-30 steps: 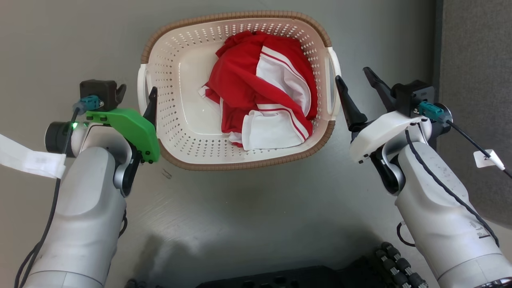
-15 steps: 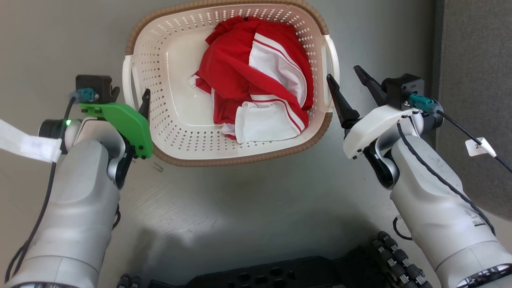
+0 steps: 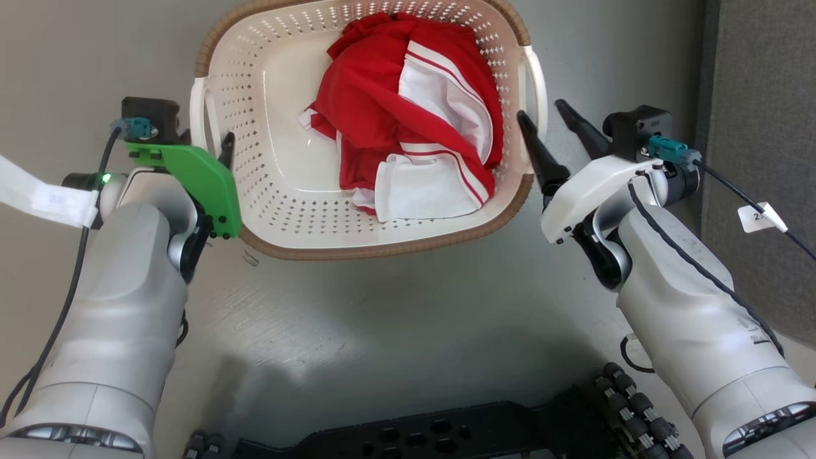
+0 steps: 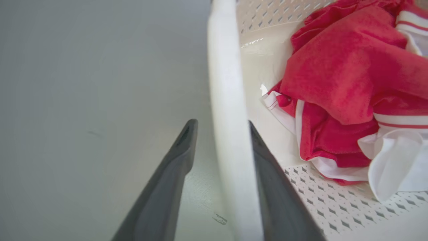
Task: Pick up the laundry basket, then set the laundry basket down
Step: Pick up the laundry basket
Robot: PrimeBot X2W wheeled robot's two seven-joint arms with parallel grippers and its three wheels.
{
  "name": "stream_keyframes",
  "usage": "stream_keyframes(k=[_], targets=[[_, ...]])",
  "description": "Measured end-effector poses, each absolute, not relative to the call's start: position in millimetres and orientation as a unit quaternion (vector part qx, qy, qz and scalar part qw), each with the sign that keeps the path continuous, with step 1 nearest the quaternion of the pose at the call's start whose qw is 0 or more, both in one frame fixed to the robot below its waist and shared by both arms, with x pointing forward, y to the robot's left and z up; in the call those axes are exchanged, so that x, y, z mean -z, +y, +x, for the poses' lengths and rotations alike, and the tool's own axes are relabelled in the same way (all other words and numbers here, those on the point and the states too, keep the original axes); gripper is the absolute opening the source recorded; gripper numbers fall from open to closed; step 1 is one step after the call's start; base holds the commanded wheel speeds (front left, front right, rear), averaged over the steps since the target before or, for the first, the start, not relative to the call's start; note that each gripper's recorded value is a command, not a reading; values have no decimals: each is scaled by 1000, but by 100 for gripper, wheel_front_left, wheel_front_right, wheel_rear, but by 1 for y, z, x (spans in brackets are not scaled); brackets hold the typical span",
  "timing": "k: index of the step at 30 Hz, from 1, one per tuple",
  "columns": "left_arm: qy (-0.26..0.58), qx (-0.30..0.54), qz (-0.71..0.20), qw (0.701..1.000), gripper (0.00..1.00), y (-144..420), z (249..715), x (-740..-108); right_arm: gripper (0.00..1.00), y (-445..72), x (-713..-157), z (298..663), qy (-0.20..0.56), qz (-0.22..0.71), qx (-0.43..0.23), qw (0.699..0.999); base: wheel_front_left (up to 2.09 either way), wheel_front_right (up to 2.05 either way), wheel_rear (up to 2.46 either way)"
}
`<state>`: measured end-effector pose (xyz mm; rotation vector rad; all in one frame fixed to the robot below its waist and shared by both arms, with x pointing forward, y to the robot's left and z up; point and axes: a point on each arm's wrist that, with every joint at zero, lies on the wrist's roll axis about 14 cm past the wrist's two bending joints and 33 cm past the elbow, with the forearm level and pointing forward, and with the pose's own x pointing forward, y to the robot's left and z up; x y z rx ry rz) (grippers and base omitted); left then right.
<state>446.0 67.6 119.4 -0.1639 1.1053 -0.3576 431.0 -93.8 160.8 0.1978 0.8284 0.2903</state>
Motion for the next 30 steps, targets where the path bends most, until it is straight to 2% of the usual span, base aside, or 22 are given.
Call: stream_keyframes(k=[24,30], targets=[[510,175,-123,833,0,39,451,-146,0,-104,-165,423,424,84,-125,893,0,0,0],[529,164,-141,820,0,37,435,-153,0,-107,-174,420,427,84,-118,893,0,0,0]])
